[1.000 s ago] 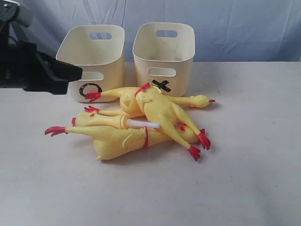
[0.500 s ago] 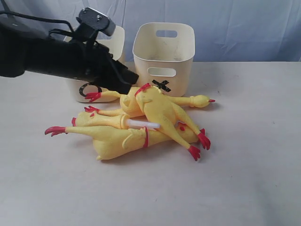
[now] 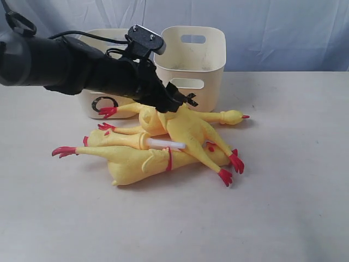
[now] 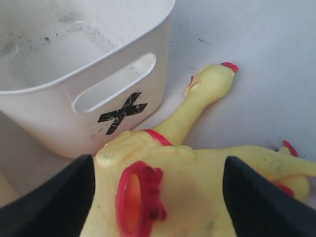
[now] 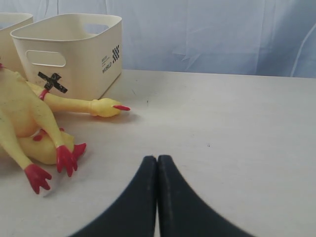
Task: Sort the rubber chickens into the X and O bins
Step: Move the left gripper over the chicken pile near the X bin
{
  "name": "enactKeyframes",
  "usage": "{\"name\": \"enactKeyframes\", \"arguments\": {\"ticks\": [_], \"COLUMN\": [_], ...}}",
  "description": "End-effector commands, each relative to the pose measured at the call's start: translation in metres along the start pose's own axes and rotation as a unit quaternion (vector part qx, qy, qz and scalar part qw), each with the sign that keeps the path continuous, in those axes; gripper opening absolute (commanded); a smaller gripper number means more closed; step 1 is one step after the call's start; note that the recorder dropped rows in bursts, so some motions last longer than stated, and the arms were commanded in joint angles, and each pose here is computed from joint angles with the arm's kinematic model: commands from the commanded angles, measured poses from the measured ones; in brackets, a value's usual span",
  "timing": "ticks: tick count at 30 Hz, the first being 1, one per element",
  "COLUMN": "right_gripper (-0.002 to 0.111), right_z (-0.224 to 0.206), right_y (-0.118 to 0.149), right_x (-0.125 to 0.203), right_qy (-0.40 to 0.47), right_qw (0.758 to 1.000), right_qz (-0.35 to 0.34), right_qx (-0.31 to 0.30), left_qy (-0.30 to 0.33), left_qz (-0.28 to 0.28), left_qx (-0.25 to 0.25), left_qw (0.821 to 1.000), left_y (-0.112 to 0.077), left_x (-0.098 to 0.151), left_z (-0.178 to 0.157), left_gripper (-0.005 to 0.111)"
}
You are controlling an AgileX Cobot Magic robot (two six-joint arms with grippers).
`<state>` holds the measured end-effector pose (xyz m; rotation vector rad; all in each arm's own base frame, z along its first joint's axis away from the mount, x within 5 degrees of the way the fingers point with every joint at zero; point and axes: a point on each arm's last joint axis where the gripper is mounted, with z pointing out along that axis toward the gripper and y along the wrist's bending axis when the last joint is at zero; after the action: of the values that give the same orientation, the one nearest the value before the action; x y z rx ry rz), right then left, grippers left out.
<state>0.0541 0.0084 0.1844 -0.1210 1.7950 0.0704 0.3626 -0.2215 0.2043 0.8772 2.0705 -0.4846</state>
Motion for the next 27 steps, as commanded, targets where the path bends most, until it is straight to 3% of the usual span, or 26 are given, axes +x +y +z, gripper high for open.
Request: {"name": "enactKeyframes", "arguments": {"ticks": [1,18,20,24,27], "right_gripper": [-0.001,-0.001,-0.001,-0.001,-0.001], "right_z": [-0.001,-0.001,-0.001,-0.001,-0.001], "right_y": [0.0,0.0,0.0,0.0,0.0], "right_x": [-0.002,-0.002,-0.002,-0.002,-0.002], "right_qy": [-0.008,-0.008,-0.008,-0.008,-0.008], "right_qw": [1.0,1.0,1.0,1.0,1.0], "right_qz": [-0.002,-0.002,-0.002,-0.002,-0.002], "right_qx": [-0.002,-0.001,-0.001,-0.001,-0.001], "left_qy": [-0.006,0.02,0.021,0.03,0.033], "left_qz": [-0.019,-0.02,-0.02,-0.004,0.0], "left_qx": [0.002,0.008,0.017,0.039,0.05], "left_qw": [1.0,1.0,0.999,0.999,0.998], "left_y": [0.001,0.003,0.001,-0.003,-0.005], "left_x": [-0.003,0.013,0.013,0.015,0.015], "left_z": [0.009,0.025,0.025,0.025,0.025], "left_gripper": [0.069,0.065,0.06,0.039,0.012]}}
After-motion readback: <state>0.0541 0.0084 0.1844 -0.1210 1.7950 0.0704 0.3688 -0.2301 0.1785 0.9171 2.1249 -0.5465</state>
